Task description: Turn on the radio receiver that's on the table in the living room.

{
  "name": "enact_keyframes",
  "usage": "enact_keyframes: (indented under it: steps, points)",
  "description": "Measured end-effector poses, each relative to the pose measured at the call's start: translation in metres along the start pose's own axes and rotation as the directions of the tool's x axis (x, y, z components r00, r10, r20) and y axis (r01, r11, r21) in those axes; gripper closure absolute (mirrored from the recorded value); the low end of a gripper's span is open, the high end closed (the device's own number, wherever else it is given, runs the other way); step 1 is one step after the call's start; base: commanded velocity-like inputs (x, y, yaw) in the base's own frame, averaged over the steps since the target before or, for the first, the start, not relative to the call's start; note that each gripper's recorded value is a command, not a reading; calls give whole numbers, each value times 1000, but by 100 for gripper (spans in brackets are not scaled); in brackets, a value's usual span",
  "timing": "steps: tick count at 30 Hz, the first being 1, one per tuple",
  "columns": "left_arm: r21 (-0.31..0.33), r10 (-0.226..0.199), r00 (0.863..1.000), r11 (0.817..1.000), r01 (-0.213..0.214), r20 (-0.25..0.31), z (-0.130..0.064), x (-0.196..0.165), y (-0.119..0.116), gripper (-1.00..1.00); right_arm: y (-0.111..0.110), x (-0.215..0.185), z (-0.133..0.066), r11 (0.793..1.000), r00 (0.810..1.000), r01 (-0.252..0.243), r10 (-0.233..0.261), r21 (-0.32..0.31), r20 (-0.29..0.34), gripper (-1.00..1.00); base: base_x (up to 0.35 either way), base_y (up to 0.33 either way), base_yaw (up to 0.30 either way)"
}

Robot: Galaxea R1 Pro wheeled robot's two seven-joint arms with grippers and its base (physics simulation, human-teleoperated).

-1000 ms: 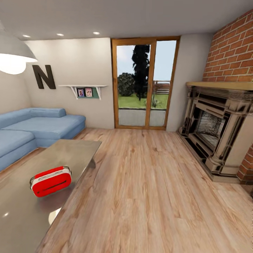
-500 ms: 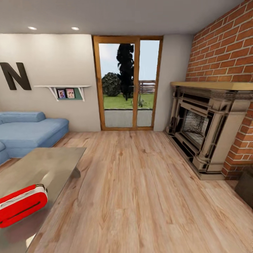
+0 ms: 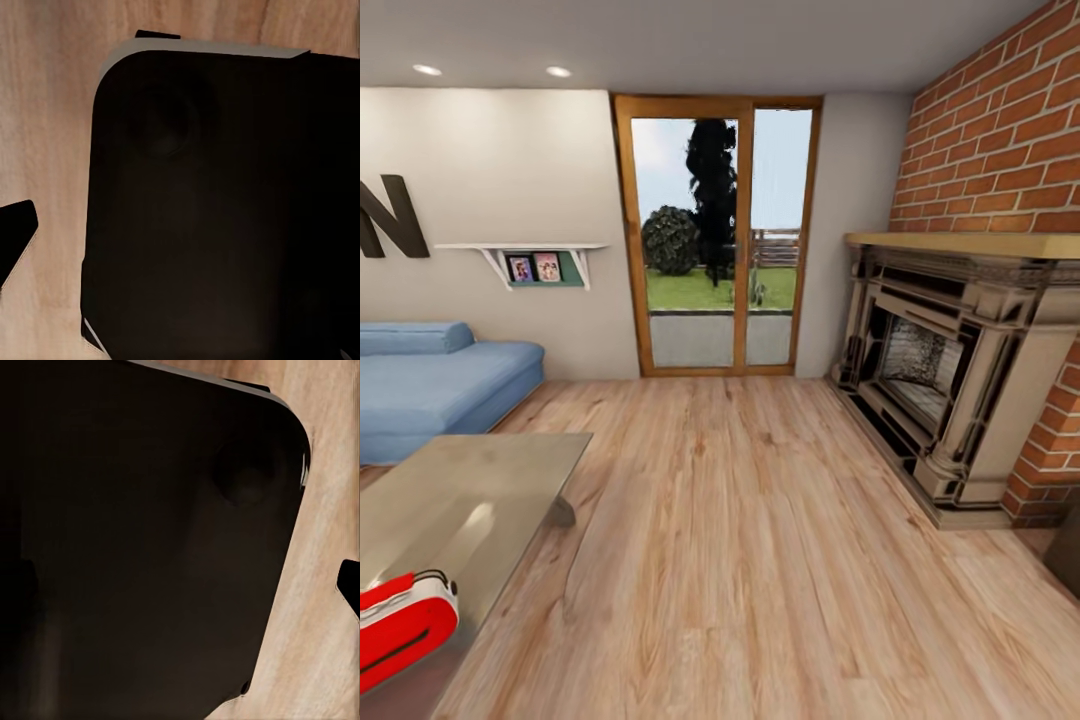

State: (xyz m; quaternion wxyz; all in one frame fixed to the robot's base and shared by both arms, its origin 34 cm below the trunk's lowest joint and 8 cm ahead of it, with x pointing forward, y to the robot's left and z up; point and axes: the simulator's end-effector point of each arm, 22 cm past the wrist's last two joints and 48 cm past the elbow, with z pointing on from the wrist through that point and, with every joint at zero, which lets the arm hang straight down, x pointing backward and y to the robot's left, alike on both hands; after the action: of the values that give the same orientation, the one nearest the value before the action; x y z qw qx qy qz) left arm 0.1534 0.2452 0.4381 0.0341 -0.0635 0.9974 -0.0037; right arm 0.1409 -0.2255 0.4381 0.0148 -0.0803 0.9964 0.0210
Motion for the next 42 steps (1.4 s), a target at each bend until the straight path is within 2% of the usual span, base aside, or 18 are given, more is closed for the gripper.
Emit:
enact_keyframes:
  steps: [20, 42]
  points:
    - [0, -1, 1000, 1000, 1, -1, 0, 0, 0, -100, 0, 0, 0, 1000, 1000, 0, 0, -2, -1, -100, 312, 0, 0]
    - [0, 1, 1000, 1000, -1, 5, 0, -1, 0, -100, 0, 0, 0, 1000, 1000, 0, 0, 0, -1, -100, 5, 0, 263]
